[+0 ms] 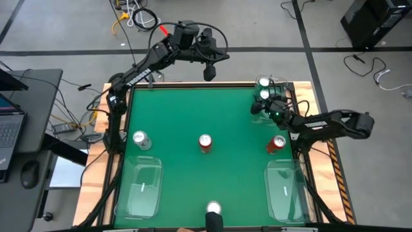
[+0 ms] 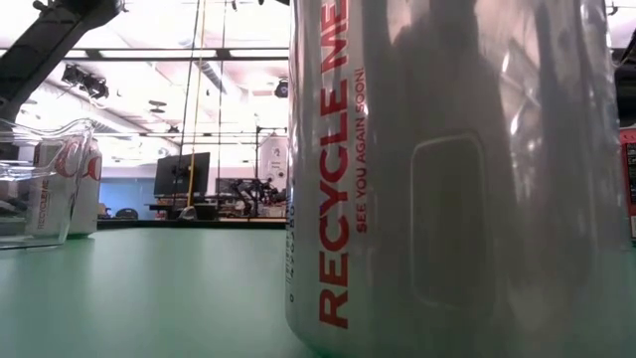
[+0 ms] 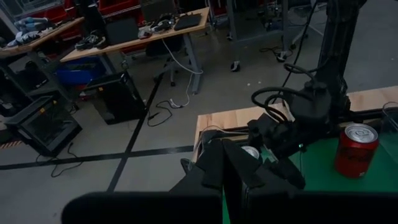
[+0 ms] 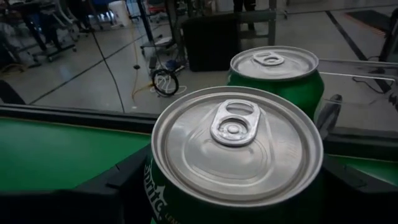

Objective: Sort soda cans
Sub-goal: Put the left green soda can into the top transparent bin, then adjust the top transparent bin

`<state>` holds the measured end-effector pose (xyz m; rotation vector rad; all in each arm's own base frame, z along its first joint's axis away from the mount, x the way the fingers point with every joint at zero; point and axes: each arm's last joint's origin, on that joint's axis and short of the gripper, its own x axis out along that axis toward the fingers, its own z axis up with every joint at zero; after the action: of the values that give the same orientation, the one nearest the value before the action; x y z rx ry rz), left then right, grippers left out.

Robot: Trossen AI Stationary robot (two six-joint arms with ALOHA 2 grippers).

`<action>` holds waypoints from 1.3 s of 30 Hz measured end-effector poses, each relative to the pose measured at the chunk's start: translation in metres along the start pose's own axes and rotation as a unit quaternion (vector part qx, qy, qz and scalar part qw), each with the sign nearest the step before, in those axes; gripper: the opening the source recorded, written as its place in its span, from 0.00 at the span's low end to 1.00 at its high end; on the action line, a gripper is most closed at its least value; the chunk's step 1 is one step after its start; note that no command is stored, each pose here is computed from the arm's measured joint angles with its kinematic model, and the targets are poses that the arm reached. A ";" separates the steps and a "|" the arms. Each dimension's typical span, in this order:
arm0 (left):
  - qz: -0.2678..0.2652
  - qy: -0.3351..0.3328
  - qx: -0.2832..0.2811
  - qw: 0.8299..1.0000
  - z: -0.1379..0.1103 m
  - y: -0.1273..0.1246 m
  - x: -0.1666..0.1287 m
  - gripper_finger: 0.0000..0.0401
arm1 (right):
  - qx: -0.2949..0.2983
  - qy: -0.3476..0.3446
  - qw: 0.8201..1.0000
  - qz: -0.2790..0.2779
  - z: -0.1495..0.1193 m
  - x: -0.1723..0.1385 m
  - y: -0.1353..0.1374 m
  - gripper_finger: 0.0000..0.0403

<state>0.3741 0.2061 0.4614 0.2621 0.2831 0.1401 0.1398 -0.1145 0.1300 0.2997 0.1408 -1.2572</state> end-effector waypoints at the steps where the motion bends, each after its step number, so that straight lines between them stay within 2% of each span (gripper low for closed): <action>1: 0.000 0.000 0.000 1.000 0.000 0.000 0.000 0.00 | 0.001 0.002 1.000 -0.002 -0.001 0.001 0.000 0.73; 5: -0.009 -0.003 0.004 1.000 0.000 -0.001 0.000 0.00 | 0.002 0.008 1.000 -0.006 -0.003 0.003 -0.001 0.74; 9: -0.017 -0.006 0.004 1.000 0.000 -0.001 0.000 0.00 | -0.001 0.010 1.000 -0.009 -0.004 0.003 -0.002 0.89; 12: -0.018 -0.006 0.004 1.000 0.000 -0.001 0.000 0.00 | -0.002 0.010 1.000 -0.009 -0.004 0.003 -0.002 0.94; 27: 0.006 0.001 0.005 1.000 0.000 0.000 0.000 0.00 | -0.034 -0.019 0.999 0.037 0.010 -0.006 0.000 0.85; 39: 0.011 0.003 0.005 1.000 0.000 0.001 0.000 0.00 | -0.032 -0.065 0.994 0.079 0.025 -0.021 0.006 0.84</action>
<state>0.3741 0.2067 0.4617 0.2741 0.2867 0.1613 0.1376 -0.1011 0.1608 0.1697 0.0445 -1.1083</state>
